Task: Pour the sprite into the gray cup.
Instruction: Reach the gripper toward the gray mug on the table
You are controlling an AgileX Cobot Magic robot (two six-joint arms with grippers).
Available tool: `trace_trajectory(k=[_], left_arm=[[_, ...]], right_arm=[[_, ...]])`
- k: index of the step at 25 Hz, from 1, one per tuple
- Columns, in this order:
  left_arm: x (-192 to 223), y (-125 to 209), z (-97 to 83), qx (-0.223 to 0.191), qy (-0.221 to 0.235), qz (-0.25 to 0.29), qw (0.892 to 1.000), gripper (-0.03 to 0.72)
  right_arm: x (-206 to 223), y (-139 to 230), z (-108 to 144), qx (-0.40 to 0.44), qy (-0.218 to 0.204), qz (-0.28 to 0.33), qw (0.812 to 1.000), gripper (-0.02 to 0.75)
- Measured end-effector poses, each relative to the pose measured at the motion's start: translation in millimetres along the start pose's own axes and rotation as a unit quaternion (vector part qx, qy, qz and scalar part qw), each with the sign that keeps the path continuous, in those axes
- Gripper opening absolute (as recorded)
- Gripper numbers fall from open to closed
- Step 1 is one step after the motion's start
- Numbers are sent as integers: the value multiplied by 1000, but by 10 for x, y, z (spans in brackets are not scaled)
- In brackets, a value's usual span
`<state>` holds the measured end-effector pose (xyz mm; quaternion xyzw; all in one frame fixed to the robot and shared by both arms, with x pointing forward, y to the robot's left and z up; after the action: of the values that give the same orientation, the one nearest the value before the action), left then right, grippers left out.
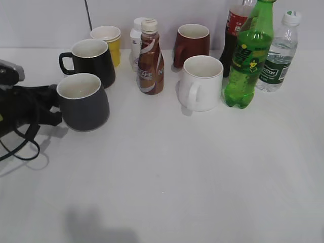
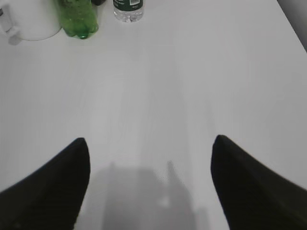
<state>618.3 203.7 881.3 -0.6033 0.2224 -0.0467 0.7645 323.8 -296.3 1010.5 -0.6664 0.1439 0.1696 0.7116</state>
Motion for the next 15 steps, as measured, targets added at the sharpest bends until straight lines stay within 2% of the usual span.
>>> trace_trajectory(k=[3,6,9,12,15], left_arm=[[74,-30,36,7,-2,4,1000,59],[99,-69,-2,20,10,0,1000,53],[89,-71,-15,25,15,5,1000,53],[45,-184,10,30,11,-4,999,53],[-20,-375,44,36,4,-27,999,53]], right_arm=[[0,1,13,2,-3,0,1000,589],[-2,6,69,11,-18,2,1000,589],[-24,-26,202,11,-53,-4,999,584],[-25,-290,324,-7,-83,-57,995,573],[55,-805,316,-9,-77,-163,984,544]])
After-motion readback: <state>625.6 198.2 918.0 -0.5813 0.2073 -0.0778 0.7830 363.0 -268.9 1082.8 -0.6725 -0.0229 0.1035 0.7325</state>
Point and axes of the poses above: a point on each arm's last joint axis where the gripper is mounted, x pointing out along that axis toward the gripper, z along the wrist's bending axis when the last joint is at zero, y = z × x, the point moved 10 cm from there along x, pointing out along that axis toward the gripper, and after that the axes turned 6 degrees about x, right-handed, at the moved point
